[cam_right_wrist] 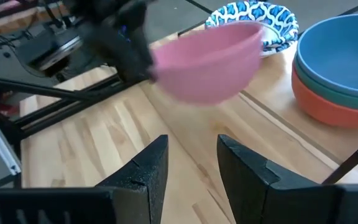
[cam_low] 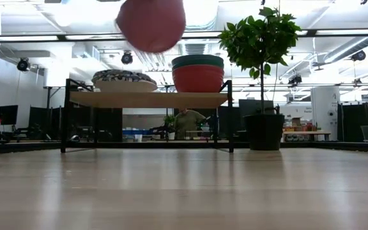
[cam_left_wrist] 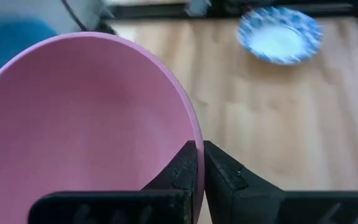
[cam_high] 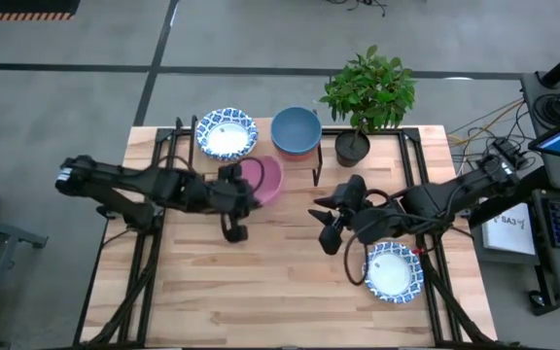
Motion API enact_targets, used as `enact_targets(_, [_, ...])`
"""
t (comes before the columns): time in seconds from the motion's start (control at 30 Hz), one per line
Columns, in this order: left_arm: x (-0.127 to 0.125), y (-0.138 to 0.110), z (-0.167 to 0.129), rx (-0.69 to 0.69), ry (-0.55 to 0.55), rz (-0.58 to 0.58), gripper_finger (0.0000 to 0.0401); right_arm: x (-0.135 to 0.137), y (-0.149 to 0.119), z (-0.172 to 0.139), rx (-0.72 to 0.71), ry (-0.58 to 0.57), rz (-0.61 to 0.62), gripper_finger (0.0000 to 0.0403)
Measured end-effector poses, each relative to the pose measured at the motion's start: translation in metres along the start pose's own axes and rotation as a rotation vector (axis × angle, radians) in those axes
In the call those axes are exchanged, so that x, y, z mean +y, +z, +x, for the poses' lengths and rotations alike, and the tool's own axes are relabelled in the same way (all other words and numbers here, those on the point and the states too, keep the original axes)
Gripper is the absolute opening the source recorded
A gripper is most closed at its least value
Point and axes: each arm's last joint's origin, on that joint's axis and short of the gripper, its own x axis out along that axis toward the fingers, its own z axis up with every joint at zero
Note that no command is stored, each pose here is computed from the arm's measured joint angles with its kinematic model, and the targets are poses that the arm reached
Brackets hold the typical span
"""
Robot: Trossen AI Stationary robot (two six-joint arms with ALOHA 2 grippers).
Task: Place and stack bowls onto a shelf
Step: Stack the pink plastic bowl on top of the blue plastic bowl on the shelf
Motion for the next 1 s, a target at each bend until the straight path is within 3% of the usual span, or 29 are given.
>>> enact_targets(0.2, [0.020,0.032,0.008,-0.035,0.101,0.109,0.0000,-0.001,0.003,-0.009,-0.012,0.022,0.008,0.0121])
enact_targets(0.5, [0.047,0.072,0.015,-0.058,0.165,0.267,0.0000,0.001,0.001,-0.009,-0.007,0.025,0.028,0.0119])
enact_targets(0.63, [0.070,0.079,0.032,-0.016,0.167,0.313,0.0000,0.002,0.000,-0.010,-0.006,0.029,0.033,0.0118])
enact_targets(1.0, [0.123,0.084,0.085,0.082,0.112,0.290,0.0000,0.005,-0.002,-0.014,-0.002,0.046,0.048,0.0116])
